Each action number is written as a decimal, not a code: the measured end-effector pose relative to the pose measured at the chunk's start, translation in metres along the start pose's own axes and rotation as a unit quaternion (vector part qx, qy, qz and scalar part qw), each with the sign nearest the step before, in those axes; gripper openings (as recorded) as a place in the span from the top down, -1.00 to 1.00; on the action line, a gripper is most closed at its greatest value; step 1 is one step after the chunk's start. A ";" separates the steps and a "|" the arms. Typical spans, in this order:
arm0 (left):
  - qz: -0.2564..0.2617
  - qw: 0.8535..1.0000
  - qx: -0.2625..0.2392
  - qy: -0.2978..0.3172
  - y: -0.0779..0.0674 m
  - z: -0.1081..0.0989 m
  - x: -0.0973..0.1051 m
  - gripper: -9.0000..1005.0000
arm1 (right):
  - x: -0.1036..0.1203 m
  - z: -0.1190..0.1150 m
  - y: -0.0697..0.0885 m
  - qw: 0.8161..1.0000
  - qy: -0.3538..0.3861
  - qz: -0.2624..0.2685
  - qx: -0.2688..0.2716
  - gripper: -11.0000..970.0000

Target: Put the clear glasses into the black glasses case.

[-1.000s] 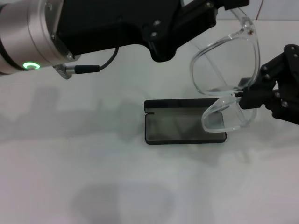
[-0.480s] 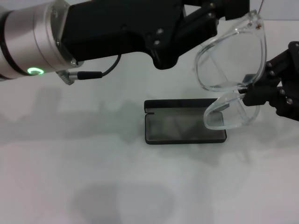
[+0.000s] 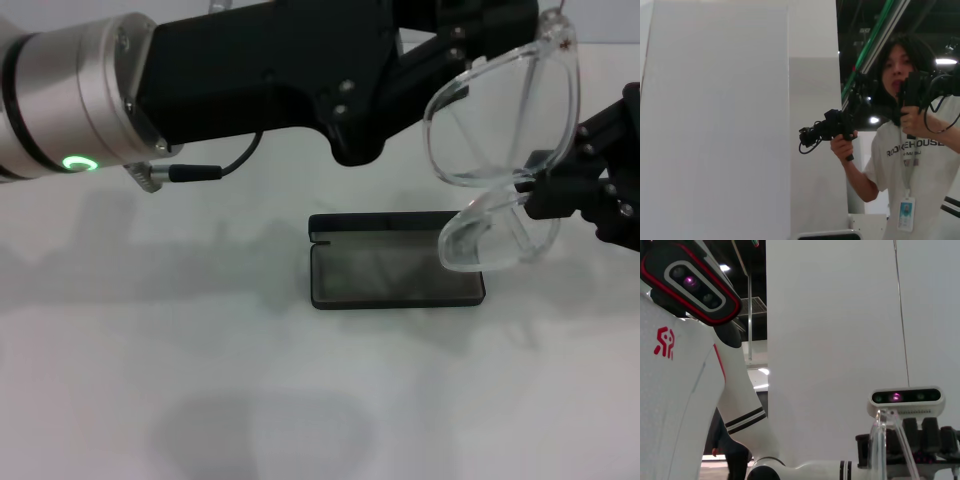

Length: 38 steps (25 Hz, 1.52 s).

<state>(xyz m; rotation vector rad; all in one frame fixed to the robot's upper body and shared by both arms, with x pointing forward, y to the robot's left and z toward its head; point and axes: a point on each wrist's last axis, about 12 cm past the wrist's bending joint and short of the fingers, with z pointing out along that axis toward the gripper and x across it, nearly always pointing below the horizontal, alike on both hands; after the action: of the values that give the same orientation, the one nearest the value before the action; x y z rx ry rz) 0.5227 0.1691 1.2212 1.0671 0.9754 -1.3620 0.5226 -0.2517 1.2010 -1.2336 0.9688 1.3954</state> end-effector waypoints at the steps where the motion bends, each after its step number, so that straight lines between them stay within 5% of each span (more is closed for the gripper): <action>1: -0.001 1.000 0.001 0.001 0.000 0.001 0.000 0.83 | 0.000 0.000 0.000 1.000 0.000 0.000 0.000 0.85; 20: 0.007 1.000 -0.010 -0.005 0.000 -0.006 -0.001 0.83 | 0.005 -0.002 0.003 1.000 -0.005 0.001 0.006 0.85; 31: 0.024 0.987 -0.148 -0.052 0.017 -0.068 -0.009 0.83 | 0.009 -0.012 0.014 0.999 -0.010 -0.030 0.023 0.85; 38: -0.013 0.975 -0.209 -0.074 0.025 -0.093 0.005 0.83 | 0.002 0.009 0.018 0.995 0.007 -0.092 -0.047 0.85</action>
<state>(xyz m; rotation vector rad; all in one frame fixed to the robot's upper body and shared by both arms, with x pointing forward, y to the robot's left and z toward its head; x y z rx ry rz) 0.5538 0.2555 1.1933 0.6280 1.1057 -1.1685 0.5036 -0.2463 1.1999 -1.3679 0.7852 1.3016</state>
